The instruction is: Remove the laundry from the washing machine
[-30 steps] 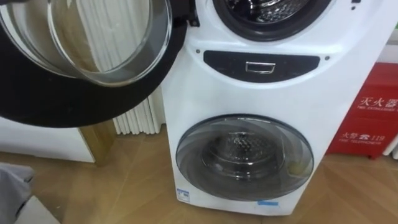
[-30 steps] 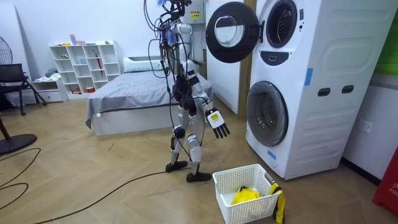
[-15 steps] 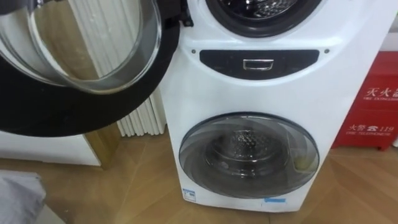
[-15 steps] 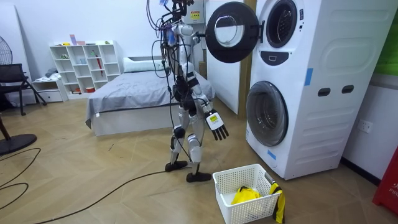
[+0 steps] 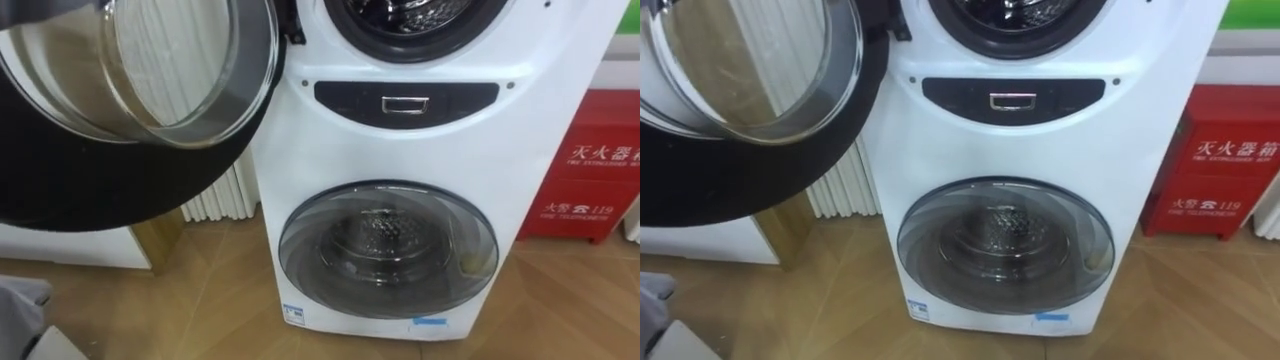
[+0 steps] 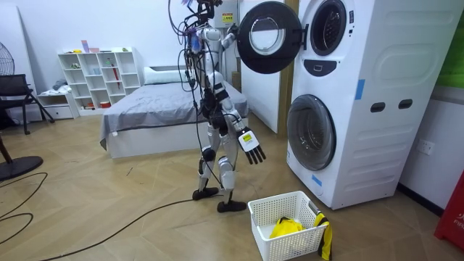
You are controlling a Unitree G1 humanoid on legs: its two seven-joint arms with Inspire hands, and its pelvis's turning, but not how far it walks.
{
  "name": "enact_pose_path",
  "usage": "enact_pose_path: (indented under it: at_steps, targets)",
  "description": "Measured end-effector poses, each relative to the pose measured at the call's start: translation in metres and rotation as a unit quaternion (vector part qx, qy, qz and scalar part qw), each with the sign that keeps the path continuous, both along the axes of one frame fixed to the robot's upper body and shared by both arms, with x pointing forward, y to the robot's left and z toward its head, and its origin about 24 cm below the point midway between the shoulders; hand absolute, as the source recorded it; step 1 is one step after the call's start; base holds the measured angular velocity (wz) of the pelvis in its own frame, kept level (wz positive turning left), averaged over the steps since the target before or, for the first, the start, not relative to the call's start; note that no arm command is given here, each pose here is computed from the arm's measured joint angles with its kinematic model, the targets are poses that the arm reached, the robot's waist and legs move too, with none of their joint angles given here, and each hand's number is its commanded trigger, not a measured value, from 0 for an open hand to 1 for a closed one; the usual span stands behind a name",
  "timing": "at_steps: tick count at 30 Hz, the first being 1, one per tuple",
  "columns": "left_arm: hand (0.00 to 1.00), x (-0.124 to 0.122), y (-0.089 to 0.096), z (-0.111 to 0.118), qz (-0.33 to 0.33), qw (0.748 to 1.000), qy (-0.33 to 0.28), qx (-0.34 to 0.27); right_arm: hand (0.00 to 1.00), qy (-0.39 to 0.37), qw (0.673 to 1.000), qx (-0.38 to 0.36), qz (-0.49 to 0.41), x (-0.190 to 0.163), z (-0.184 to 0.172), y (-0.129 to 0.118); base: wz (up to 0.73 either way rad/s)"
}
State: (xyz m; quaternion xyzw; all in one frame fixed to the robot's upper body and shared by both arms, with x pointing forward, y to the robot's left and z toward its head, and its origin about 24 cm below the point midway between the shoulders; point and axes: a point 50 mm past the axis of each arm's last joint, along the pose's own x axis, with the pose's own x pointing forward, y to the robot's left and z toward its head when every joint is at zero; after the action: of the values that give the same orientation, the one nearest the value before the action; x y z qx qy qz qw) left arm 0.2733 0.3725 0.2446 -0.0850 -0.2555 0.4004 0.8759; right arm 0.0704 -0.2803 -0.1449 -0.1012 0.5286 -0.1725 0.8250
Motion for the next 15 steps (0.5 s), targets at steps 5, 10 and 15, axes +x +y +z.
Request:
enact_pose_path:
  at_steps: [5, 10, 15]
  targets:
    - [0.0, 0.002, -0.008, -0.003, -0.026, 1.0, -0.003, 0.015, 0.0, -0.002, 1.0, 0.002, 0.004, 0.002, 0.001, 0.0, 0.01]
    - [0.0, 0.0, -0.009, -0.022, -0.038, 0.999, 0.03, 0.023, 0.0, -0.009, 1.0, 0.004, 0.007, 0.006, 0.002, 0.0, 0.08]
    - [0.0, 0.004, -0.02, -0.05, -0.064, 0.996, 0.065, 0.002, 0.0, 0.0, 1.0, 0.015, -0.006, -0.005, -0.001, 0.001, 0.13]
